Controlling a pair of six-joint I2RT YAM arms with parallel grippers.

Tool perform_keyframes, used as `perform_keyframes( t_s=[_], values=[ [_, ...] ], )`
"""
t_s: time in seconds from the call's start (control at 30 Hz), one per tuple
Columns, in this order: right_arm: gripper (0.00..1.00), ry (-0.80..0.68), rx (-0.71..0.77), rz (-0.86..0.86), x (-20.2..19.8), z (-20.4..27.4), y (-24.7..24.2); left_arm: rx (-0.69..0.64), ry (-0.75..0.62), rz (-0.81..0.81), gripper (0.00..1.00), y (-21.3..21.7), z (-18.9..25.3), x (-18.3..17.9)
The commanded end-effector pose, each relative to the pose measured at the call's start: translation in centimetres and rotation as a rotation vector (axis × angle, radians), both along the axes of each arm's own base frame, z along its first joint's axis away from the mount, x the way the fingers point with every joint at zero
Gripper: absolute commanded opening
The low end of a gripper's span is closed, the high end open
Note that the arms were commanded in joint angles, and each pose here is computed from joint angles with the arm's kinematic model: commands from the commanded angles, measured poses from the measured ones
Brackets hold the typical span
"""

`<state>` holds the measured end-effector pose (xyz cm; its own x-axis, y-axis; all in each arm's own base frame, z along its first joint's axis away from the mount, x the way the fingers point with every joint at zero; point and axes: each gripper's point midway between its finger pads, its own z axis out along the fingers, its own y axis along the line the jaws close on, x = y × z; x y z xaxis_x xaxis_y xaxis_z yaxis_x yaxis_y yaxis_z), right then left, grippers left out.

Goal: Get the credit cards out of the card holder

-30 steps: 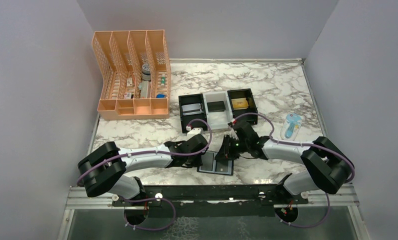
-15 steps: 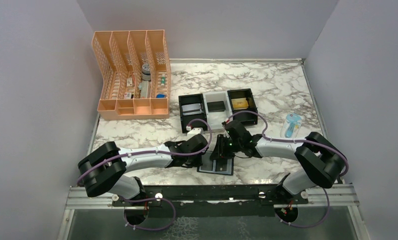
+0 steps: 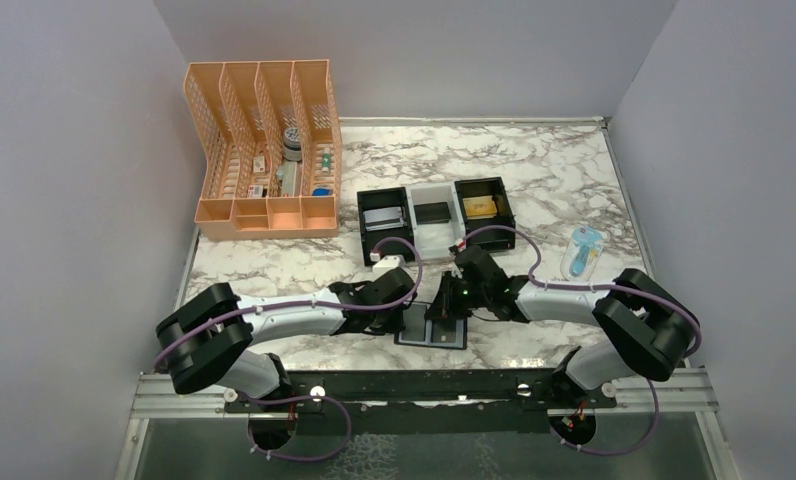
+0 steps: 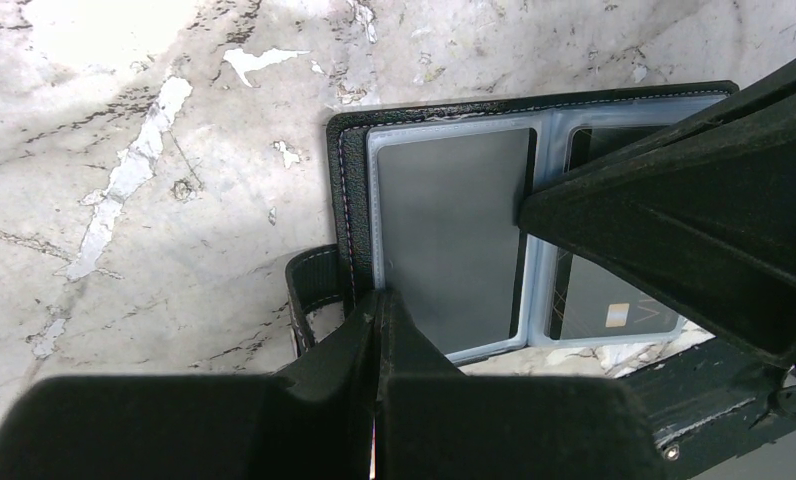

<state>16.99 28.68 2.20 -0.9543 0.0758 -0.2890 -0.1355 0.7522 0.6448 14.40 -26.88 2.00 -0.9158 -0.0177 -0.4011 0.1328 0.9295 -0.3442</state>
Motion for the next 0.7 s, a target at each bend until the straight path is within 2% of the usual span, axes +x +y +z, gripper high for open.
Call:
perform_keyframes(
  t_s=[0.0,0.33,0.63,0.67],
  values=[
    [0.01,-0.002,0.122,0.066,-0.4,2.5,2.4,0.036,-0.001,0.064,0.0,1.5,-1.3,0.1],
    [0.01,-0.029,0.086,0.056,1.0,3.5,1.4,0.017,-0.017,0.155,0.0,2.6,-1.3,0.3],
    [0.01,-0.027,-0.031,0.028,1.2,2.3,-0.3,-0.003,-0.021,0.178,0.0,2.3,-1.3,0.5],
    [0.04,-0.023,-0.047,0.033,1.1,2.1,-0.5,-0.004,-0.021,0.178,0.0,2.3,-1.3,0.5]
  ],
)
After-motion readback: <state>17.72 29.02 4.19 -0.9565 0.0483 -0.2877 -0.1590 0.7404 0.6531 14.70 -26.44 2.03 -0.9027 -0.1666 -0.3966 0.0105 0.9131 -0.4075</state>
